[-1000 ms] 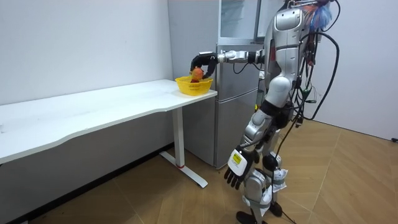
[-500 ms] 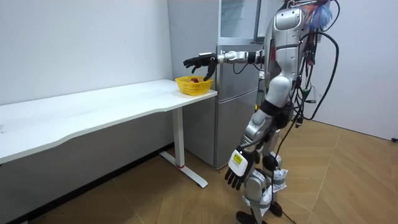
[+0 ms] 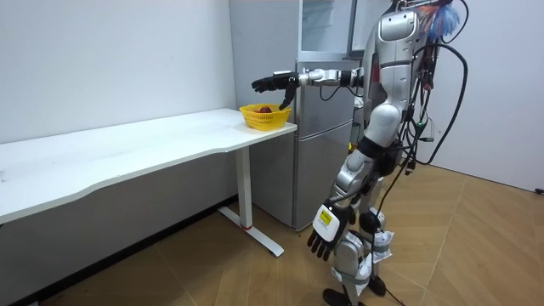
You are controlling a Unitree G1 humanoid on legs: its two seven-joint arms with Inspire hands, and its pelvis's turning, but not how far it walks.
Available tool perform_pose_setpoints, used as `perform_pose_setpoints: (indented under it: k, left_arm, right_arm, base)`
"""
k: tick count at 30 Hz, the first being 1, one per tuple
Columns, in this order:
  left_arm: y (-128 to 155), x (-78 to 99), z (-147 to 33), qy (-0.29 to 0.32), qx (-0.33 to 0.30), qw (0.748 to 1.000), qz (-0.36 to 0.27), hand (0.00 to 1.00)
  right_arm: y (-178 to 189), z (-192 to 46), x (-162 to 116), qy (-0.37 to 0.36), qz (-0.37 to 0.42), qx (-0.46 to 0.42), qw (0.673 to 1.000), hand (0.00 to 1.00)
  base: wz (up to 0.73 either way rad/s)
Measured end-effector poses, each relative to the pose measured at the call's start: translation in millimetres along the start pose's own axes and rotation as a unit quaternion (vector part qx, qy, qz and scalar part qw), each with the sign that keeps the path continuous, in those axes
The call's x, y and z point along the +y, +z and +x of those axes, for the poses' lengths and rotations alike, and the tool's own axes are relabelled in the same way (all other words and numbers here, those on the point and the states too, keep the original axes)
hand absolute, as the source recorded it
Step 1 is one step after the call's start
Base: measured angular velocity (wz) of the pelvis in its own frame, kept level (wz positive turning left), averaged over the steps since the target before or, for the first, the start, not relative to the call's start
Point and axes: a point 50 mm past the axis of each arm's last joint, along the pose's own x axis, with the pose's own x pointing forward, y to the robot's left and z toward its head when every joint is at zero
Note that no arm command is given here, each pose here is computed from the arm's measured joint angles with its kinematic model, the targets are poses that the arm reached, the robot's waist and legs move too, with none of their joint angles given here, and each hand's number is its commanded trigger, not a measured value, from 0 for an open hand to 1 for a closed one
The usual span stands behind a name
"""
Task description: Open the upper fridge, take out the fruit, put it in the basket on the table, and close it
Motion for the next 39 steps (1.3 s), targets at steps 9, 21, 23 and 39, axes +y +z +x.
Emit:
perform_pose_setpoints:
  k: [9,21,23,39]
  left_arm:
    - [0,0.4,0.0,0.005,0.0,1.0,0.0,0.0]
    - [0,1.9,0.3,0.022,0.001,1.0,0.0,0.0]
    - [0,1.7,0.3,0.022,0.0,1.0,0.0,0.0]
    - [3,-9.9,-0.2,0.027,-0.02,0.999,0.002,0.0]
  right_arm:
    - [1,0,1,-0.001,0.004,-0.002,1.0,0.0]
    - [12,1,-2,-0.024,0.05,-0.028,0.998,0.0]
    - [18,1,-3,-0.028,0.059,-0.04,0.997,0.0]
    - [28,-43,28,-0.039,0.158,-0.07,0.984,0.0]
  base:
    - [0.0]
    - [0.0]
    - [0.0]
    - [-0.07]
